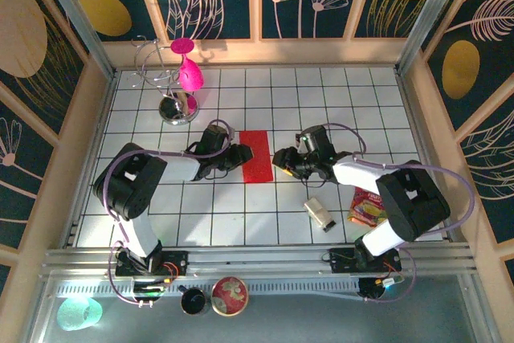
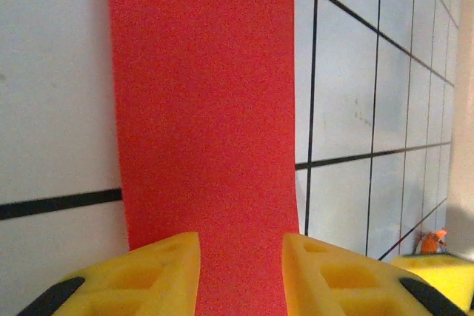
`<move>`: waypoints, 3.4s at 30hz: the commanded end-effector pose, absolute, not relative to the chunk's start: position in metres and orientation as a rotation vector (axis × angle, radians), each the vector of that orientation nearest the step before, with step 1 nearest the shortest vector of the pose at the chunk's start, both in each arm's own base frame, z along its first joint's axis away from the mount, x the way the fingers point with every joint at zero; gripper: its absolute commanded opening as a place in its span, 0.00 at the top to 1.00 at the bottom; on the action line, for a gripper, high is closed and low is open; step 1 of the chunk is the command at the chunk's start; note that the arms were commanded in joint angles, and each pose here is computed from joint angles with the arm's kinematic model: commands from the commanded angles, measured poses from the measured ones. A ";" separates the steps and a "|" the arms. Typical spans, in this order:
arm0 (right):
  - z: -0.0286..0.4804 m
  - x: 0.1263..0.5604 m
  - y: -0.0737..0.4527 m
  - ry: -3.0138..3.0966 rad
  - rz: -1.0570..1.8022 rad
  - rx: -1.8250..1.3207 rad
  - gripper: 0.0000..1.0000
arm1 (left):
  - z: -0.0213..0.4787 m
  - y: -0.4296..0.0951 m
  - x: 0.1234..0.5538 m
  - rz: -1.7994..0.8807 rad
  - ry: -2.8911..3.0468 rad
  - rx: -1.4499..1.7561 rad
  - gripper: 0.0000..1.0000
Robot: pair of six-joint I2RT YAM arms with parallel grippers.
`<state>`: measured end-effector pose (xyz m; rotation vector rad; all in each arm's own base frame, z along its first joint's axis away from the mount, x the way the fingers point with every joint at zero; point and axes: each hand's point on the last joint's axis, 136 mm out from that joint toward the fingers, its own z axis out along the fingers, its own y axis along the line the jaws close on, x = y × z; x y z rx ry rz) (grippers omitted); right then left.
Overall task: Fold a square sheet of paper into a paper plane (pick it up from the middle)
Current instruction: Fold the triangle a second time at the center of the table.
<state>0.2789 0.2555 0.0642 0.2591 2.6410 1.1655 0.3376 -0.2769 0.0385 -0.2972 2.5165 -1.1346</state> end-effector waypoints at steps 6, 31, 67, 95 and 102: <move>0.041 0.262 0.271 2.764 1.226 0.258 0.54 | 0.048 -0.280 0.348 -1.217 2.451 -0.336 0.65; 0.041 0.264 0.283 2.762 1.236 0.192 0.68 | 0.039 -0.279 0.347 -1.214 2.478 -0.339 0.65; 0.031 0.262 0.266 2.777 1.203 0.278 0.96 | 0.041 -0.276 0.362 -1.145 2.510 -0.254 0.75; 0.060 0.284 0.302 2.712 1.365 0.198 0.98 | -0.001 -0.266 0.358 -1.044 2.625 -0.270 0.91; 0.064 0.289 0.322 2.690 1.432 0.166 0.98 | 0.001 -0.266 0.357 -1.049 2.623 -0.269 0.91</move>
